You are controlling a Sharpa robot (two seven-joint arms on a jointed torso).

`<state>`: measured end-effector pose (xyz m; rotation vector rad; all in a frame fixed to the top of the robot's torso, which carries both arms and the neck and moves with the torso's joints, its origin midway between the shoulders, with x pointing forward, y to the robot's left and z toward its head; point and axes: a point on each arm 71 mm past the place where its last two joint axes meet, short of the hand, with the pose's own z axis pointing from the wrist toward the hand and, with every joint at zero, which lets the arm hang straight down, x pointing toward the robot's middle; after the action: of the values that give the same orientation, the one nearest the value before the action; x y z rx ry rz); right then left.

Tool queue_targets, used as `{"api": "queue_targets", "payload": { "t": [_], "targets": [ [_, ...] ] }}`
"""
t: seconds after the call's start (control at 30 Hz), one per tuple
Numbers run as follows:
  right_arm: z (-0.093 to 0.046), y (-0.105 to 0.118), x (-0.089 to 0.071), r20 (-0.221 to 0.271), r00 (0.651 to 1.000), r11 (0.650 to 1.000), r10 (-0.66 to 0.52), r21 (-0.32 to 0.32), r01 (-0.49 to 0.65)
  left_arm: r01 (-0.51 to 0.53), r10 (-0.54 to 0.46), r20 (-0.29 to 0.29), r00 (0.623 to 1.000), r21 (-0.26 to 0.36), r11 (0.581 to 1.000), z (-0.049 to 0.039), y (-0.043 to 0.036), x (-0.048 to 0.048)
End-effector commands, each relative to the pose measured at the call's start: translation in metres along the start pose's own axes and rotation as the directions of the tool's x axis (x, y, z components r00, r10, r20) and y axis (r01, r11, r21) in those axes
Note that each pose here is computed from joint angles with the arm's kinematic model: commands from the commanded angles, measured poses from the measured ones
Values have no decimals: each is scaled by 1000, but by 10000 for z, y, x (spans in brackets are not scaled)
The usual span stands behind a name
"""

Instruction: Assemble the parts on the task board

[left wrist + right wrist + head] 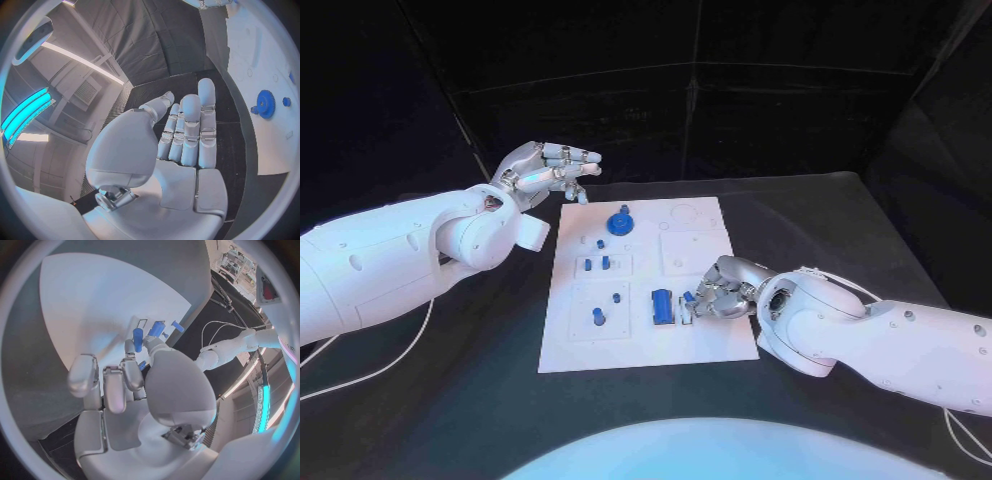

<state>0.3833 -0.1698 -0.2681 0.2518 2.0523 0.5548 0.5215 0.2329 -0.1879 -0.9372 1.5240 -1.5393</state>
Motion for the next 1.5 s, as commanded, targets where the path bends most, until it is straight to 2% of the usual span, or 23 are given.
{"api": "queue_targets", "payload": {
  "t": [0.03,0.6,1.5],
  "targets": [
    [25,7,37,-43,999,1000,-2,17,3,7,-7,-9,1000,9,1000,4,-16,14],
    [65,42,67,-56,998,999,-36,17,37,8,-7,-11,1000,8,1000,6,-16,16],
    [25,75,38,-16,1000,1000,-26,-10,26,7,-7,-11,1000,6,1000,9,-12,12]
  ]
}}
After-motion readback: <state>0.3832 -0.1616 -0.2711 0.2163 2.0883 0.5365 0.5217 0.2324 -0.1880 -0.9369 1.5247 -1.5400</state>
